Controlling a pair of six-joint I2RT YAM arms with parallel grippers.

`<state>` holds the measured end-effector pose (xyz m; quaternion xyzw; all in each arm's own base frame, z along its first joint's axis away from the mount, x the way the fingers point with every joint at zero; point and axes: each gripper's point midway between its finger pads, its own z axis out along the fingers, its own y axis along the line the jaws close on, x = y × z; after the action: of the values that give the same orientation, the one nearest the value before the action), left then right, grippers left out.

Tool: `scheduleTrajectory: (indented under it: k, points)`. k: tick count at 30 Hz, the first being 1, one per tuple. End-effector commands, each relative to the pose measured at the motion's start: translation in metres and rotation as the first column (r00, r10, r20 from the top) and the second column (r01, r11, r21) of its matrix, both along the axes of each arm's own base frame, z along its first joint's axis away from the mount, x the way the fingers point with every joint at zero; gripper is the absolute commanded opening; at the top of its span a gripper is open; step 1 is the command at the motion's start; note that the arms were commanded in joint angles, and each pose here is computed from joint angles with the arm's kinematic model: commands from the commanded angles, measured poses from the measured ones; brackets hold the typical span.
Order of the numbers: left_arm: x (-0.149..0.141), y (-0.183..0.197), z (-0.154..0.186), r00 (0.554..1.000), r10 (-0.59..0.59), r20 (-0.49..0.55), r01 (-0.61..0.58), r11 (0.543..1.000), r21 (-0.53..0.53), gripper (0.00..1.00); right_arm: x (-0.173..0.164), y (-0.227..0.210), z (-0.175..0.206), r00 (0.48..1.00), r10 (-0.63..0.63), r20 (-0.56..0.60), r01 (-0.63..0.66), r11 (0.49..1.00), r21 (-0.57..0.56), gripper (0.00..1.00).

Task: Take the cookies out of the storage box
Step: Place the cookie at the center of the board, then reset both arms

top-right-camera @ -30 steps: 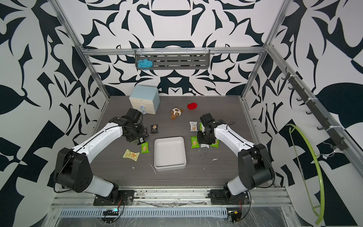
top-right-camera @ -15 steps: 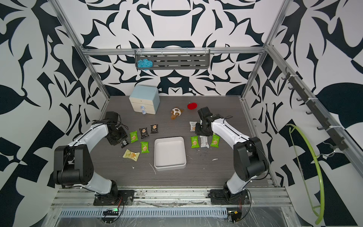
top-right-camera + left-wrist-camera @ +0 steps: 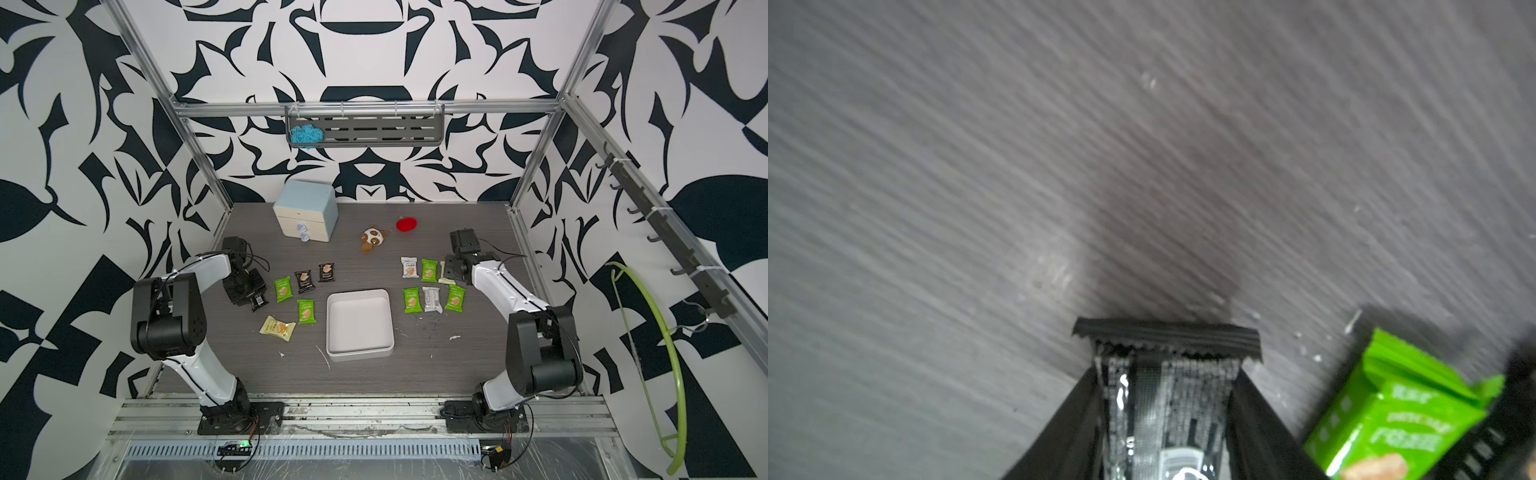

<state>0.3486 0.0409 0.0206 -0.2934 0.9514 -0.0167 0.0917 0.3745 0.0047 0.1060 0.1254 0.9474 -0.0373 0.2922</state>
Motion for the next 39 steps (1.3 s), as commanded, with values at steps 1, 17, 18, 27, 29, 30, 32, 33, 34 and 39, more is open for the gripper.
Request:
scheduleTrajectory:
  k: [1,17,18,27,29,30,32,33,34,39]
  points:
    - [0.005,-0.002,-0.006,0.999,-0.033,-0.008,0.033,0.999,-0.01,0.53,0.008,-0.03,0.011,0.993,-0.029,0.112,0.039,0.996,-0.085,0.37]
    - [0.038,0.011,0.088,0.934,-0.157,0.321,0.113,0.982,0.152,0.77,0.017,-0.042,-0.022,0.891,0.05,0.452,0.048,0.978,-0.202,0.41]
    - [0.043,0.01,0.091,0.908,-0.194,0.372,0.136,0.975,0.176,0.77,0.015,-0.04,-0.021,0.884,0.061,0.464,0.036,0.98,-0.197,0.42]
    - [0.051,0.017,0.085,0.68,-0.252,0.688,0.034,0.949,0.314,0.79,0.005,-0.033,-0.027,0.843,0.091,0.53,0.017,0.981,-0.195,0.99]
    - [0.051,0.018,0.077,0.66,-0.259,0.706,0.011,0.942,0.335,0.79,0.006,-0.032,-0.027,0.842,0.101,0.53,0.008,0.98,-0.199,0.99]
    - [0.05,0.02,0.073,0.662,-0.255,0.705,-0.002,0.94,0.342,0.79,0.006,-0.032,-0.027,0.842,0.097,0.53,0.01,0.981,-0.195,0.99]
    - [0.045,0.015,0.075,0.651,-0.27,0.709,-0.006,0.933,0.36,0.78,0.006,-0.032,-0.028,0.845,0.1,0.526,0.008,0.98,-0.198,0.99]
    - [0.042,0.008,0.081,0.61,-0.305,0.731,-0.021,0.916,0.4,0.8,0.006,-0.031,-0.027,0.843,0.098,0.529,0.009,0.981,-0.196,0.99]
    - [0.036,-0.001,0.084,0.575,-0.341,0.744,-0.03,0.9,0.435,0.81,0.006,-0.031,-0.028,0.846,0.102,0.524,0.004,0.981,-0.196,0.99]
    - [0.04,-0.033,0.08,0.537,-0.495,0.683,0.034,0.822,0.569,1.0,0.006,-0.03,-0.028,0.847,0.108,0.521,-0.002,0.98,-0.199,0.99]
